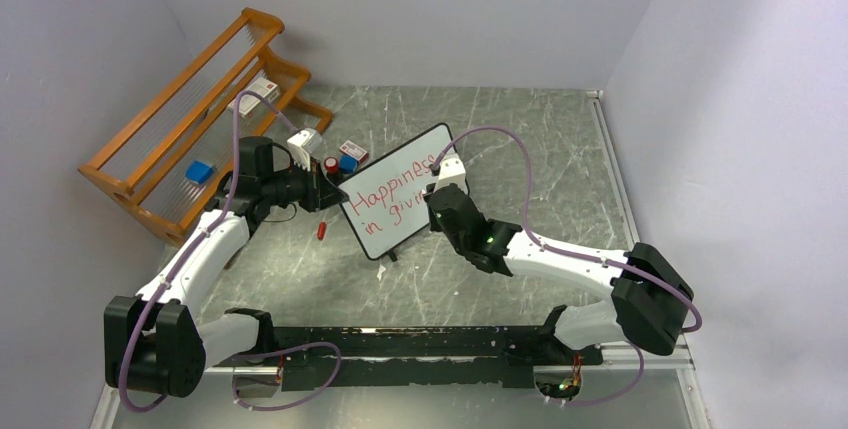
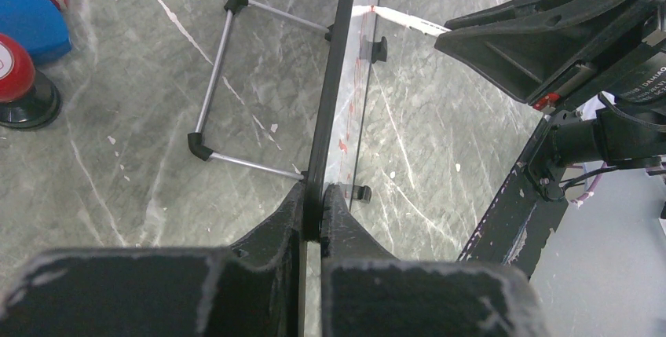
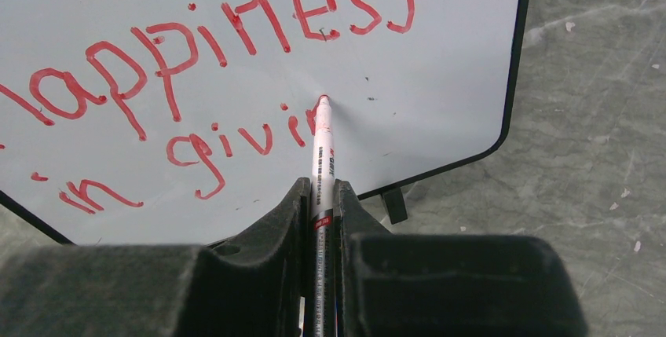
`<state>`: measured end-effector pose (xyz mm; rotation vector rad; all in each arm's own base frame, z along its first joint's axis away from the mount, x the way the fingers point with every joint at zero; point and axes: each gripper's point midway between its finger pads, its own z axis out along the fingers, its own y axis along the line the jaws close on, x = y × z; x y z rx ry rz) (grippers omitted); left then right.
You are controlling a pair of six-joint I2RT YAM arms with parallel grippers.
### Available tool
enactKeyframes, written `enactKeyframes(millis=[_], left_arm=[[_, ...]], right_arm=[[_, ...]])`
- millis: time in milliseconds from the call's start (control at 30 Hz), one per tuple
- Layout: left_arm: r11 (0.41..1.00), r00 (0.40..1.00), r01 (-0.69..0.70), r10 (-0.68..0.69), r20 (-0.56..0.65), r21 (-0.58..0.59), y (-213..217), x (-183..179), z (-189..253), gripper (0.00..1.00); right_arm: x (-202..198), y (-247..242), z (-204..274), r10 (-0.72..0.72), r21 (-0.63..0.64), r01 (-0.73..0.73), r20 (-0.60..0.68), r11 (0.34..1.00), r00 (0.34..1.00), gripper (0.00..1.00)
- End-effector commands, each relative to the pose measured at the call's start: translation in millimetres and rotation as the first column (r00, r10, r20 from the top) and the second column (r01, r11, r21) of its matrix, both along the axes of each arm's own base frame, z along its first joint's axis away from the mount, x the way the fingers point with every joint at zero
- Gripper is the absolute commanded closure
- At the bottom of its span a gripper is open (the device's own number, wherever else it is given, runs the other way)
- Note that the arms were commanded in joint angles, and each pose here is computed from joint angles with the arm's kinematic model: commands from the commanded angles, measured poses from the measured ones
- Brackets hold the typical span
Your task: Write a sentence on the whiteboard
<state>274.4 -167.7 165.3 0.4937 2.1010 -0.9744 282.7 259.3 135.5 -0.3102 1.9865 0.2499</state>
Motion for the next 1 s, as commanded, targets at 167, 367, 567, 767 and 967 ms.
enactKeyframes(millis=[167,367,567,767,967], left_arm=[[0.990,0.994,-0.051,0.063,-0.088,0.132,19.2,-5.9,-40.0,0.95],[0.990,0.994,-0.050,0.062,-0.088,0.132,19.1,-6.1,-40.2,0.95],[0.990,0.994,-0.052,0.064,-0.089,0.133,19.4,-5.9,-40.5,0.95],[0.990,0.994,-0.053,0.065,-0.090,0.133,19.5,-5.7,-40.6,0.95],[0.990,0.994,-0.051,0.064,-0.091,0.134,19.3,-5.9,-41.0,0.95]], right_arm=[[-5.3,-6.4,-13.9,-0.010,0.004,0.010,-0.038,1.000,0.999,1.00],[-6.9,-7.4,-15.5,-0.009,0.003,0.009,-0.044,1.000,0.999,1.00],[-7.3,-10.1,-11.8,-0.013,0.004,0.013,-0.035,1.000,0.999,1.00],[-7.7,-10.0,-13.7,-0.014,0.002,0.014,-0.041,1.000,0.999,1.00],[-9.1,-11.9,-12.8,-0.016,0.010,0.017,-0.039,1.000,0.999,1.00]])
